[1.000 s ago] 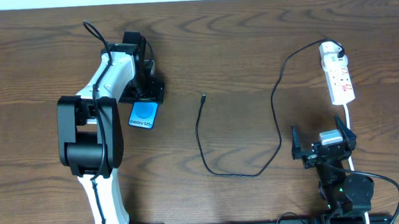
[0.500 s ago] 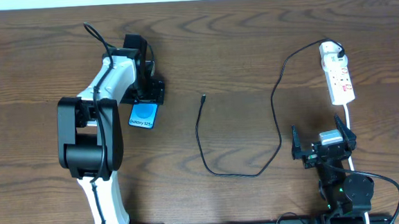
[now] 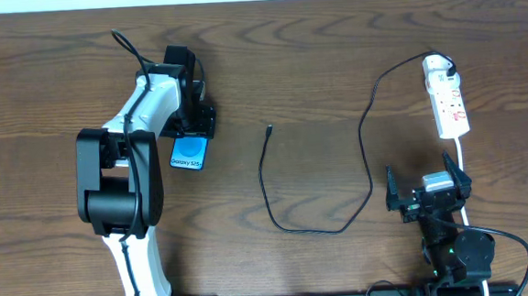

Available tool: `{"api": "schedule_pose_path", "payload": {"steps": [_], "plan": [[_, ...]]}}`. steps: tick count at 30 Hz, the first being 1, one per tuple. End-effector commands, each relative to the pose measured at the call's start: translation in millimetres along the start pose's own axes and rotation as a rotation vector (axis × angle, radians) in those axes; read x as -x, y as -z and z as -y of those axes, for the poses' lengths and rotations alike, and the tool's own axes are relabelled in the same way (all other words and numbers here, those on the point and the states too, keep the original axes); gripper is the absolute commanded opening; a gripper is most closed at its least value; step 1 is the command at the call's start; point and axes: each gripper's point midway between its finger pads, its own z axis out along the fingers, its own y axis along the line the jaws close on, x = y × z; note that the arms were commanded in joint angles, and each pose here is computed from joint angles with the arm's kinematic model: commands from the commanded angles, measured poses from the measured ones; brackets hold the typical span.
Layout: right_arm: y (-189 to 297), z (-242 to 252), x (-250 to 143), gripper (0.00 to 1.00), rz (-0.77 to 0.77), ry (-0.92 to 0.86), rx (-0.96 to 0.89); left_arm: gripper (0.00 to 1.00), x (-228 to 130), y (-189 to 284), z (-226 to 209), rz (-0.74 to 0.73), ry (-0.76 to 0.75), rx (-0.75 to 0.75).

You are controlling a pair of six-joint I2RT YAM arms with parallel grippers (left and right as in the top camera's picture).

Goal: Plug charger to phone and switch on socket
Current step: 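Lower the left gripper and grasp the blue phone by its top edge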

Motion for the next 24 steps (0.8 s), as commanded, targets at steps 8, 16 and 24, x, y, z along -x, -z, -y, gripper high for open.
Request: {"api": "schedule_pose_path", "payload": {"steps": [8,16,24], "plan": [[0.0,-0.1,-0.9,0.99,0.0,-0.012,-0.002,0.7,-17.0,-0.7,1.9,-0.076,0.035,-0.018],[0.0,0.0,-0.9,0.99,0.0,-0.012,-0.002,0.7,-0.2,34.1,2.9,0.021,0.13,-0.023],[0.0,0.0,-0.9,0.99,0.0,-0.012,-0.002,0.7,8.4,50.4,11.8,0.068,0.325,-0.096]]}}
